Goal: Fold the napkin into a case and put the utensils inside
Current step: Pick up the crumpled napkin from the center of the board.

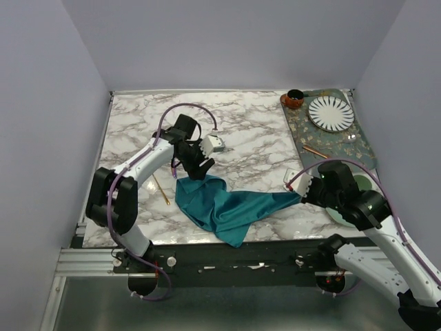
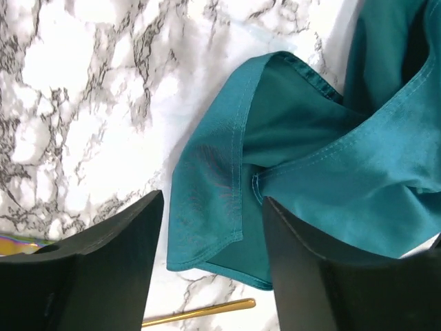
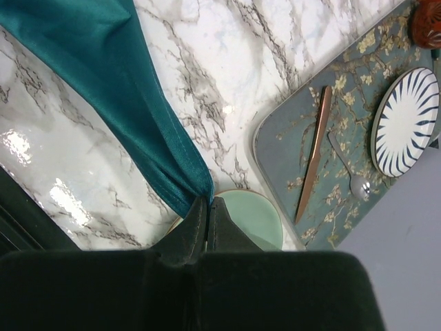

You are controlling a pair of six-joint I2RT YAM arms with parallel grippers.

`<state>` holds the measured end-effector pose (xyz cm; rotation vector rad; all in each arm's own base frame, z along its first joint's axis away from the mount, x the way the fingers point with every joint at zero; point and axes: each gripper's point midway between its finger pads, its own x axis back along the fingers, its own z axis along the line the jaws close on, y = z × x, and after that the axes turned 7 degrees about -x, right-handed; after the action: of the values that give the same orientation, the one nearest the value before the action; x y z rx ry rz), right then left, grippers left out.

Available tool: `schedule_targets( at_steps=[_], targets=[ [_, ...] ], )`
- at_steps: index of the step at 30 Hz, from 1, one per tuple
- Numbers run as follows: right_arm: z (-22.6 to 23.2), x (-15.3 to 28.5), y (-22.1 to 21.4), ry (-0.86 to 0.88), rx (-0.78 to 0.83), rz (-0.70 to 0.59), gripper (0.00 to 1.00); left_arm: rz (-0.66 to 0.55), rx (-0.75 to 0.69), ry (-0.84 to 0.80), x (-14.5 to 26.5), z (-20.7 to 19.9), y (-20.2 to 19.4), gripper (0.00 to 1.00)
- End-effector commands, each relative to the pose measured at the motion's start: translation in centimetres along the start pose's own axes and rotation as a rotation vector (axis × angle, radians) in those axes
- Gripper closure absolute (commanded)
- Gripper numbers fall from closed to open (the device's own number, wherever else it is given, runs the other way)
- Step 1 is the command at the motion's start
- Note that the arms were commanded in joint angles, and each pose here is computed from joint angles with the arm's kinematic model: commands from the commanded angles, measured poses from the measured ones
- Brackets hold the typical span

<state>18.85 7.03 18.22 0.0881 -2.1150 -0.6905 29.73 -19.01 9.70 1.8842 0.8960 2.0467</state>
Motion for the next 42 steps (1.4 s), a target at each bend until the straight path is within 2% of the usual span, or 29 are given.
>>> schedule_targets(
  at_steps=[1, 2, 7, 17, 21, 25, 26, 30, 36, 42],
  targets=[
    [0.9, -0.2, -1.1, 0.028, 0.003, 0.034, 0.99, 0.01, -0.05, 0.005, 0.8, -0.8, -1.3, 0.37],
    [1.0, -0.2, -1.1, 0.03, -0.004, 0.035, 0.99, -0.009, -0.086, 0.037, 1.7, -0.9, -1.1, 0.39],
    [1.5, -0.6, -1.0, 0.057, -0.029, 0.038, 0.99, 0.082, -0.18, 0.061, 1.5, -2.6, -5.5, 0.5],
    [1.6, -0.8, -1.1, 0.063, -0.056, 0.053, 0.99, 0.182, -0.225, 0.079, -1.1, -1.8, -7.4, 0.44],
    [1.6, -0.7, -1.3, 0.06, -0.052, 0.059, 0.99, 0.115, -0.198, 0.057, -1.1, -2.0, -5.5, 0.4],
    [1.9, -0.7, -1.5, 0.068, -0.054, 0.062, 0.99, -0.021, -0.158, -0.063, -1.0, -3.4, -1.6, 0.3],
    [1.9, -0.7, -1.5, 0.07, -0.052, 0.063, 0.99, -0.021, -0.147, -0.11, -1.2, -4.1, -1.4, 0.29],
    [2.0, -0.7, -1.8, 0.07, -0.052, 0.067, 0.99, -0.1, -0.219, -0.209, -0.8, -5.3, 1.4, 0.25],
    [2.1, -0.6, -1.9, 0.068, -0.052, 0.067, 0.99, -0.102, -0.372, -0.316, -1.8, -8.0, 2.0, 0.25],
    [2.4, -0.7, -2.1, 0.072, -0.052, 0.069, 0.99, -0.071, -0.417, -0.363, -3.0, -8.9, 1.5, 0.28]
  ],
)
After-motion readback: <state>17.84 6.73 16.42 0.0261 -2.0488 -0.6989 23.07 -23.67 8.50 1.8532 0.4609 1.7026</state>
